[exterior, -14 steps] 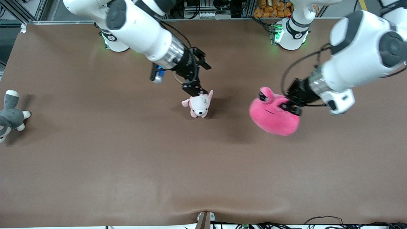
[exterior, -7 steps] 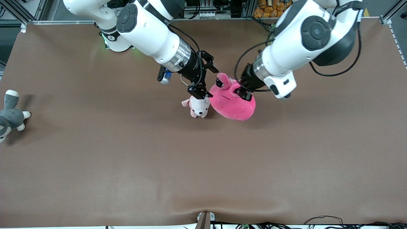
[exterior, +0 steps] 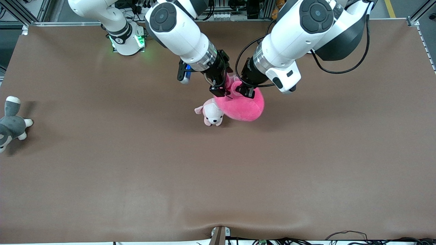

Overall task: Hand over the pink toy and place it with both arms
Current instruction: 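Grasp the pink plush with the right gripper beside the left gripper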

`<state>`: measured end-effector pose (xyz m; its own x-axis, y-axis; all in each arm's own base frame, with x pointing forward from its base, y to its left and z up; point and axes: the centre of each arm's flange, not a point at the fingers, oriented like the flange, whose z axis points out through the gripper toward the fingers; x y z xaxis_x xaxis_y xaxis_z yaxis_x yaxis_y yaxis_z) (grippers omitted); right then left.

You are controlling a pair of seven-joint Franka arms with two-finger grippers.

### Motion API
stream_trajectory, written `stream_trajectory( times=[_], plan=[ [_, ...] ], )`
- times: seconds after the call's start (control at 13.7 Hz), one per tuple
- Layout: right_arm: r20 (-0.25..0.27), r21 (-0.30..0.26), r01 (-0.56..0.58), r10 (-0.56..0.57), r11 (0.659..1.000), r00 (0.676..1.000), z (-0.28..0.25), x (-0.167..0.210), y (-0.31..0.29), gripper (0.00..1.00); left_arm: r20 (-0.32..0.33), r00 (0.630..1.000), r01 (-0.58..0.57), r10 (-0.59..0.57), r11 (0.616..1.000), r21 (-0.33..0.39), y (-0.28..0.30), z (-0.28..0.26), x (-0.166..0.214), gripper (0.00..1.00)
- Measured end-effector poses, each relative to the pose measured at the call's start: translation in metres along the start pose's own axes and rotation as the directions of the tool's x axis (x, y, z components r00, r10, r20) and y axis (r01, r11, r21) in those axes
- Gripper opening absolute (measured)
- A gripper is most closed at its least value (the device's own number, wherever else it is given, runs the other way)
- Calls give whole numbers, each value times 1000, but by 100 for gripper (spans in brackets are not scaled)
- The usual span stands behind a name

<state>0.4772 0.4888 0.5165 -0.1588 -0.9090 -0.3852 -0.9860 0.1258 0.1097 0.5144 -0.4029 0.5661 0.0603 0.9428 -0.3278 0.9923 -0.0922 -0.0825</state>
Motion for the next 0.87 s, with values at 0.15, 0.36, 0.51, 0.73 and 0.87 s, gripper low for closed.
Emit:
stream_trajectory(
  times=[0.15, 0.36, 0.51, 0.73, 0.87],
  plan=[
    [-32, 1, 3, -3, 1000, 999, -2, 5, -2, 54, 4, 1000, 13, -13, 1000, -5, 0, -1, -1, 11],
    [-40, 8, -22, 22, 1000, 999, -9, 11, -9, 28, 9, 1000, 20, -20, 1000, -5, 0, -2, -2, 11],
    [-38, 14, -42, 43, 999, 998, -13, 13, -13, 21, 18, 1000, 22, -22, 1000, -5, 0, -3, -2, 11],
    [-36, 18, -59, 60, 998, 998, -18, 15, -18, 15, 27, 999, 27, -27, 1000, -8, 2, -7, -1, 24],
    [-48, 13, -77, 78, 997, 996, -24, 23, -24, 15, 30, 999, 30, -29, 999, -12, 3, -10, 0, 45]
  ],
)
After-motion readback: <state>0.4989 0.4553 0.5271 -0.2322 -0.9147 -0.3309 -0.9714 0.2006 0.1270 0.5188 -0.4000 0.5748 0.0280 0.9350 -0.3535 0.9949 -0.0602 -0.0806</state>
